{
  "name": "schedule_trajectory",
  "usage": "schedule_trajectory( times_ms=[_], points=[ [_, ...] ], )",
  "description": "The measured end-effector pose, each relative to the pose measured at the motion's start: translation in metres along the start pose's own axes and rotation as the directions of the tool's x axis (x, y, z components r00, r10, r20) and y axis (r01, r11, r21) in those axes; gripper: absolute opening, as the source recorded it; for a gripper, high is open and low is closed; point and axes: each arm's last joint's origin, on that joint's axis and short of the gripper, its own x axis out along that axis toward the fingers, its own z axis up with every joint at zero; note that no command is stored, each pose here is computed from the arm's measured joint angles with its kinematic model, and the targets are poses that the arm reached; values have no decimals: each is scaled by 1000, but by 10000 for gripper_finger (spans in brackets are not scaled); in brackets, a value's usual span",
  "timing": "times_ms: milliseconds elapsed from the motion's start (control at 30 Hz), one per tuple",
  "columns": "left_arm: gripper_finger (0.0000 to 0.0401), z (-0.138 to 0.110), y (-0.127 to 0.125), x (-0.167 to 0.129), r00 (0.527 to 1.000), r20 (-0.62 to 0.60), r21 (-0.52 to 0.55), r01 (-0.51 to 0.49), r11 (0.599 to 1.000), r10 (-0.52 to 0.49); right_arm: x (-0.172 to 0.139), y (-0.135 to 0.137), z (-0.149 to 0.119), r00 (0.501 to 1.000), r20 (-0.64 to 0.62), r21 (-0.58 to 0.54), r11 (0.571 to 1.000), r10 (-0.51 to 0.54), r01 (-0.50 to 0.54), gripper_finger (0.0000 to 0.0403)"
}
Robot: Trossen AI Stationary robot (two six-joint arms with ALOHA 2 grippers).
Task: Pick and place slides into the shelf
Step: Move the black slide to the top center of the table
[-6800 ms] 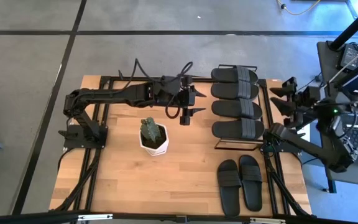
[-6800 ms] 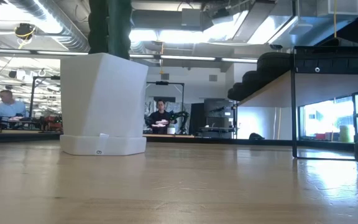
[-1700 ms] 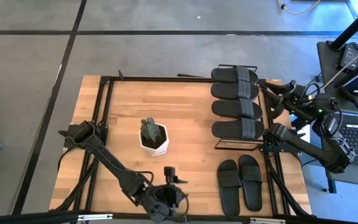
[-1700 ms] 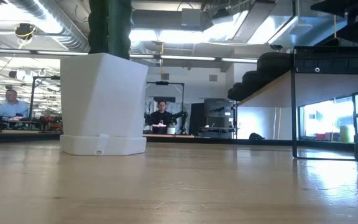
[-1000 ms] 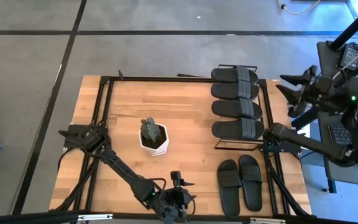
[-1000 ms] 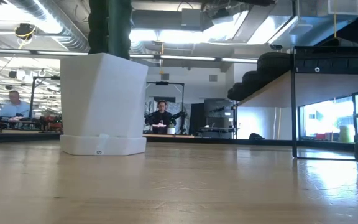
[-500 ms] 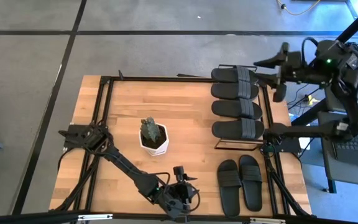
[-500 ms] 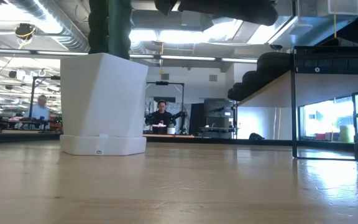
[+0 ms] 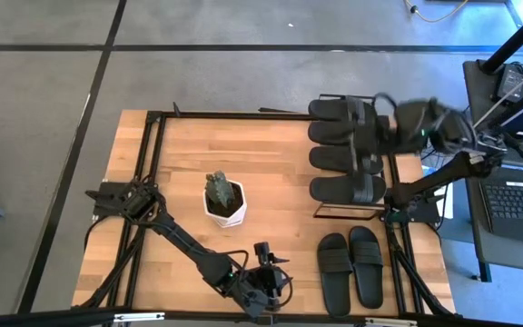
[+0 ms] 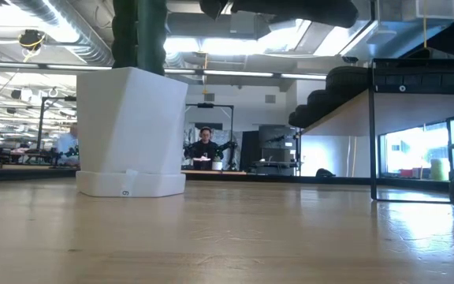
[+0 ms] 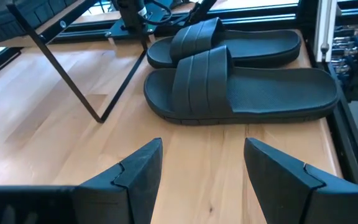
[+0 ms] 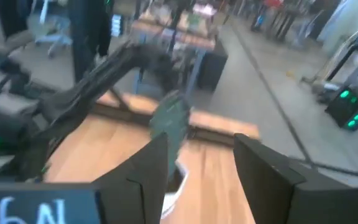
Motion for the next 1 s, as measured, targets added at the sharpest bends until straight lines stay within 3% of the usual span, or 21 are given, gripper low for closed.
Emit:
schedule_trajectory(
  times_ms=[200,467,633,1000],
  points=[
    [218,0,0,0,1000,-6,1,14,1000,-14,-3,60,-8,983,-134,60,992,122,-115,179],
    [218,0,0,0,1000,-7,27,18,999,-18,0,134,-42,965,-252,109,993,74,-48,179],
    [218,0,-1,0,999,-18,26,46,999,-46,-2,171,-84,946,-324,116,993,7,32,179],
    [218,-1,-2,0,997,-29,27,70,997,-69,-2,238,-185,855,-518,53,998,6,26,179]
  ],
)
